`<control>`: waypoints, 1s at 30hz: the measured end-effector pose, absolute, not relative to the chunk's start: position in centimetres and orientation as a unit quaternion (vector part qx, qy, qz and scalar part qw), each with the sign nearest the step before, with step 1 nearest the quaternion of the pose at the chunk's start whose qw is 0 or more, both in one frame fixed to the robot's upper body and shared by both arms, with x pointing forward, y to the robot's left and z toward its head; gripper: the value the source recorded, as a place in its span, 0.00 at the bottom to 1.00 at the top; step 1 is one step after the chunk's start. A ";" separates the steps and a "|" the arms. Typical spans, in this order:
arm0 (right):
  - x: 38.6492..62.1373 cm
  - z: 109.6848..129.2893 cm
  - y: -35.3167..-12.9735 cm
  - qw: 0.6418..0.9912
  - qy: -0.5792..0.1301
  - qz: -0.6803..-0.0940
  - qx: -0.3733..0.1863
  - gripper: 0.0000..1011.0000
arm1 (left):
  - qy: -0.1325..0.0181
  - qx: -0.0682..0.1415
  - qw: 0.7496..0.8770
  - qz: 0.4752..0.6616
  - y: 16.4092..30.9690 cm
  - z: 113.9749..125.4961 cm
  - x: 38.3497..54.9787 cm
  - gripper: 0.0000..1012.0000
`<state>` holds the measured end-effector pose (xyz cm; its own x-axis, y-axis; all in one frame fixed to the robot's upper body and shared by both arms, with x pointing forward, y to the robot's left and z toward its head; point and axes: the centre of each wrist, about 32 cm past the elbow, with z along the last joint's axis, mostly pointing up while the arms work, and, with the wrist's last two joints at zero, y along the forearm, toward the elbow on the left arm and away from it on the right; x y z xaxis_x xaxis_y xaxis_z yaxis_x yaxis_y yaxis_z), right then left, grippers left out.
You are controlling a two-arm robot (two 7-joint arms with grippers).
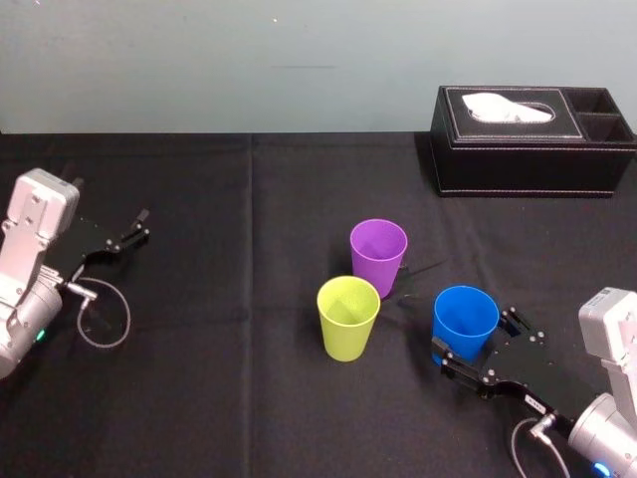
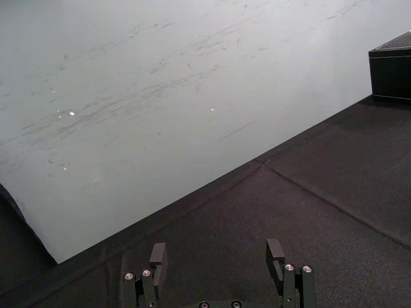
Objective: Stack the three plastic cups sequentially using one hand.
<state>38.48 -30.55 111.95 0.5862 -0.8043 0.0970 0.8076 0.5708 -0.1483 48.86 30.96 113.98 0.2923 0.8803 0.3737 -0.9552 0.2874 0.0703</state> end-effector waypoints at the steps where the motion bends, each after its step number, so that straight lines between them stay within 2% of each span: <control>1: 38.5 112.0 -30.6 0.886 -0.009 -0.455 -0.088 0.90 | -0.132 0.141 0.791 0.580 31.0 114.0 48.9 1.00; 7: 38.5 112.0 -30.6 0.886 -0.009 -0.455 -0.088 0.76 | -0.132 0.141 0.791 0.580 31.0 114.0 48.9 1.00; 18: 38.6 112.4 -30.7 0.885 -0.012 -0.458 -0.086 0.72 | -0.132 0.141 0.791 0.580 31.0 114.0 48.9 1.00; 22: 39.0 113.6 -30.7 0.884 -0.017 -0.460 -0.085 0.72 | -0.132 0.141 0.791 0.580 31.0 114.0 48.9 1.00; 30: 40.8 117.6 -30.6 0.887 -0.034 -0.453 -0.081 0.72 | -0.132 0.141 0.791 0.580 31.0 114.0 48.9 1.00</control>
<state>40.78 -30.61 117.62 0.5866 -0.7988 0.1333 0.8098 0.5759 -0.1122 48.86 30.97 113.98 0.2923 0.8803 0.3737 -0.9552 0.2873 0.0703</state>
